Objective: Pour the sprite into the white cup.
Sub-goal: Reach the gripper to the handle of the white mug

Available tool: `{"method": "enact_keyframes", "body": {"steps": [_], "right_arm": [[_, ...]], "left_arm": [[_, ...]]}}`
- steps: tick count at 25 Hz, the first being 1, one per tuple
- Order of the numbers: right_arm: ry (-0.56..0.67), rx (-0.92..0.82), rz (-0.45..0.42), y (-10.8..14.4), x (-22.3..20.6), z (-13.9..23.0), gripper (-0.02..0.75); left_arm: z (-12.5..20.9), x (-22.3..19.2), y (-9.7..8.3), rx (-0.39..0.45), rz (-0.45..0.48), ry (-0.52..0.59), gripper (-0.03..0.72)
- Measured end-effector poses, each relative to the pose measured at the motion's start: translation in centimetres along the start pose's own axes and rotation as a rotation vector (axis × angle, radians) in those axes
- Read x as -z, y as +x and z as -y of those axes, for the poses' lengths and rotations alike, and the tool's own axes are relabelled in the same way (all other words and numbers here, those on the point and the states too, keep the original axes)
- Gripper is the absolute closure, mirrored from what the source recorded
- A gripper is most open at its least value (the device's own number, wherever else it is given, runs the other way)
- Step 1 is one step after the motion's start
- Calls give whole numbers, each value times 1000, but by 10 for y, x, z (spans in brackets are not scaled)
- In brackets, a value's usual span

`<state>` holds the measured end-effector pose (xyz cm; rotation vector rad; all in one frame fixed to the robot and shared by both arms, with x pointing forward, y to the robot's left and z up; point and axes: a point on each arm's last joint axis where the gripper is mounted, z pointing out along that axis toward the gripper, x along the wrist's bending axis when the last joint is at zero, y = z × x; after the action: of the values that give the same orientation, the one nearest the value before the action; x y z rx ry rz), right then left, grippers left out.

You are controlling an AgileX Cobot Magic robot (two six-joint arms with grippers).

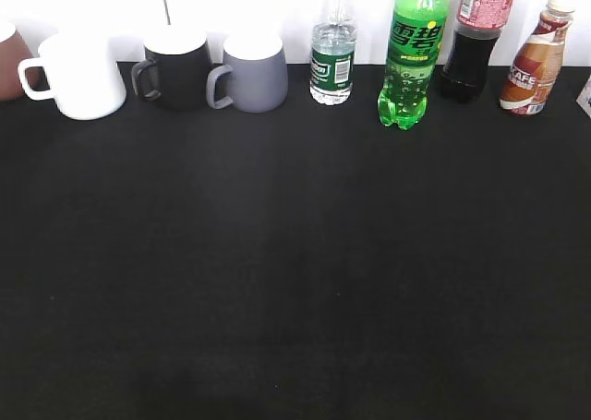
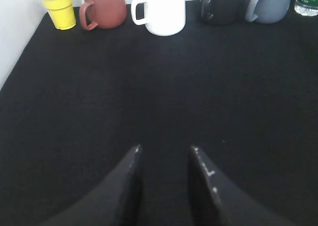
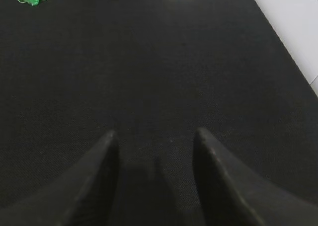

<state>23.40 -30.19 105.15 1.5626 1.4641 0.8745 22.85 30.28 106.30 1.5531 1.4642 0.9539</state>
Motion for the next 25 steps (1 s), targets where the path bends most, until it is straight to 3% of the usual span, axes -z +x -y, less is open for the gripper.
{"method": "enact_keyframes", "body": {"steps": [15, 18, 19, 20, 23, 24, 25], "right_arm": [[0, 1, 2, 0, 0, 0, 369], [0, 1, 2, 0, 0, 0, 369], [0, 1, 2, 0, 0, 0, 369], [0, 1, 2, 0, 0, 0, 369], [0, 2, 3, 0, 0, 0, 369], [0, 2, 3, 0, 0, 0, 369], [0, 2, 3, 0, 0, 0, 369]], "left_arm": [[0, 0, 0, 0, 0, 0, 433], [0, 0, 0, 0, 0, 0, 244], [0, 0, 0, 0, 0, 0, 125], [0, 0, 0, 0, 0, 0, 111], [0, 0, 0, 0, 0, 0, 244], [-4, 2, 0, 0, 0, -32, 287], [-16, 9, 0, 1, 1, -141, 309]]}}
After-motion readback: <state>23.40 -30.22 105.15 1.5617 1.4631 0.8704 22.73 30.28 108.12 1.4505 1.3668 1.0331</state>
